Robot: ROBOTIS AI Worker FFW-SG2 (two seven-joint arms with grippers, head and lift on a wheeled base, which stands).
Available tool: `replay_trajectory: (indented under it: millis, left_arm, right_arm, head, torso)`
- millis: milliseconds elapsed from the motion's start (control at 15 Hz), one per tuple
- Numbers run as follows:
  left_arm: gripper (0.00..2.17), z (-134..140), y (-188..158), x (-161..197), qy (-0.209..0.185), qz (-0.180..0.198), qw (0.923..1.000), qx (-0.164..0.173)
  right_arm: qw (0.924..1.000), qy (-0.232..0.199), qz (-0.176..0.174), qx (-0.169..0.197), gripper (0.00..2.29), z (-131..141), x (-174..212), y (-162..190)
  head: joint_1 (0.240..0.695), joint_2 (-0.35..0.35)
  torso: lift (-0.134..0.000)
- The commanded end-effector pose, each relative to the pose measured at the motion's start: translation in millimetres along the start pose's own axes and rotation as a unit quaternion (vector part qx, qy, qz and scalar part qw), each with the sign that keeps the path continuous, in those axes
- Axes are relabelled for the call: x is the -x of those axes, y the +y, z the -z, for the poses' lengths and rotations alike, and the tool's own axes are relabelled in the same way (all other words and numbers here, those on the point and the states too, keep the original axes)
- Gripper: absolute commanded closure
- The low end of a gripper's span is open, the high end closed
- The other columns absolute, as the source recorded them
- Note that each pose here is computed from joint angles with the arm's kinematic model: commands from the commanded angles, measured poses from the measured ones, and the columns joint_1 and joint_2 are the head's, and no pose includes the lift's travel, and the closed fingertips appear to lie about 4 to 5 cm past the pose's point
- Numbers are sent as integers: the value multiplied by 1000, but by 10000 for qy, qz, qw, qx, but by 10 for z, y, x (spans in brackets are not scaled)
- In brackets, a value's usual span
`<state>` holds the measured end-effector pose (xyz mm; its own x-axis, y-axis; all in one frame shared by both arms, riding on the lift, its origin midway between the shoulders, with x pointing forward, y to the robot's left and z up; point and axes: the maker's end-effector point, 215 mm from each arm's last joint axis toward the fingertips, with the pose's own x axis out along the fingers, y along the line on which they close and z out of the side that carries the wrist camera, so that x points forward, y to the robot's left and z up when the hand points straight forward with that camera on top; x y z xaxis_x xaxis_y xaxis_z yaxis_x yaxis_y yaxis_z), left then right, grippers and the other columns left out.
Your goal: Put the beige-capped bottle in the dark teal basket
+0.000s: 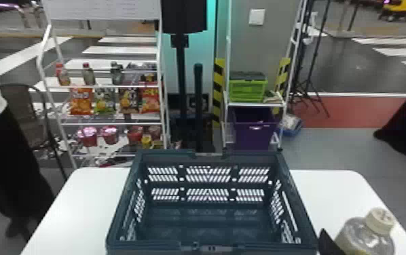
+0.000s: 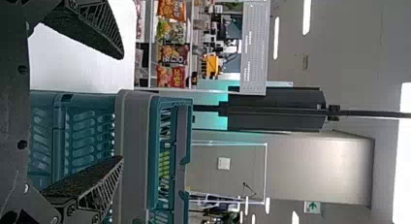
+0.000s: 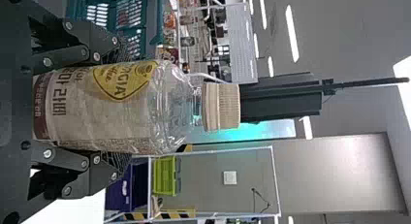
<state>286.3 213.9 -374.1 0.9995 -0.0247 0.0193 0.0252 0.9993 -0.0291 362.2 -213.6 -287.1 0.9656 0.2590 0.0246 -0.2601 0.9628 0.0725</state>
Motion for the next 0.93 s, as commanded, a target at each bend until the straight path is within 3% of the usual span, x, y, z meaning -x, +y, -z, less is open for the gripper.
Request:
replay_trajectory:
  millis: [0,400,600,867]
  left_arm:
    - [151,16,-30,13,18,30,10000,-12]
    - [151,42,-58,67,42,19,9999,-92]
    - [151,61,-35,28,53,-2,9999,-93]
    - [151,108,-12,59,66,-22,10000,-63]
  right_arm:
    - [9997,-165,-163,10,2287,-205,-183,166]
    - [9985,-112,-522,145,2287,-294,-557,582]
    - [9964,708,-470,19,2287,-56,-976,472]
    - [9907,1342,-213,-85,2287,5,-1369,450]
  head:
    - [499,0]
    - [499,0]
    - [499,0]
    - [499,0]
  torso:
    - [0]
    - [0]
    - [0]
    - [0]
